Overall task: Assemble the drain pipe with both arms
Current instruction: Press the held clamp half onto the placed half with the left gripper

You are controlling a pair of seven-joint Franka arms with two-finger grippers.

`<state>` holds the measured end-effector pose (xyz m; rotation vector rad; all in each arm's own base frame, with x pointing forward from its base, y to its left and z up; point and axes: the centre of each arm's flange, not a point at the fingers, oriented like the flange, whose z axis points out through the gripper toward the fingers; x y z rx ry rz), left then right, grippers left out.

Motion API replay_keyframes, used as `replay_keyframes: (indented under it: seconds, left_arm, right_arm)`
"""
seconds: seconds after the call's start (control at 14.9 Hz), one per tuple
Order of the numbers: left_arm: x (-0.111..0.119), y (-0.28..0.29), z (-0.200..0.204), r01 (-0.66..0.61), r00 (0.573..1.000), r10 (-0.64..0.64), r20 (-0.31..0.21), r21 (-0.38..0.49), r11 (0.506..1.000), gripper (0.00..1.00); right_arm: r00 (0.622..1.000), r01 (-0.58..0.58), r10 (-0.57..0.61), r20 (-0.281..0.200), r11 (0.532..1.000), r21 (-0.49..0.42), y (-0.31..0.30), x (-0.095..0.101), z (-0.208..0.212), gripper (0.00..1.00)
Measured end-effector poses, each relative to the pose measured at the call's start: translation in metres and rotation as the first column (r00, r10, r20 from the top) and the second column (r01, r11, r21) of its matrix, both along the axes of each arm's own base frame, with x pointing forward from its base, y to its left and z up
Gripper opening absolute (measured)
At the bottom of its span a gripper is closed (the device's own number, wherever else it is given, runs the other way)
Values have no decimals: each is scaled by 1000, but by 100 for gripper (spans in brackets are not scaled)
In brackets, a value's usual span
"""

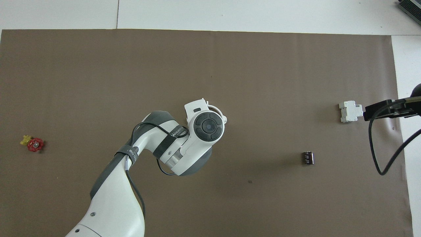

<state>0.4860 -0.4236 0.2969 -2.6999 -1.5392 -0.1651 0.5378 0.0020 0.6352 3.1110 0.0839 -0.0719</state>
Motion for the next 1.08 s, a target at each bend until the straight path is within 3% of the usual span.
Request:
replay_keyframes:
  seconds: [0.87, 1.08]
  left_arm:
    - [-4, -4, 0, 37, 999, -37, 0, 6, 999, 7]
    - [-5, -5, -3, 52, 999, -52, -5, 9, 999, 35]
  right_arm:
    - [1000, 0, 0, 0, 1000, 0, 0, 0, 0, 100]
    - [1000, 0, 0, 0, 1000, 0, 0, 0, 0, 100]
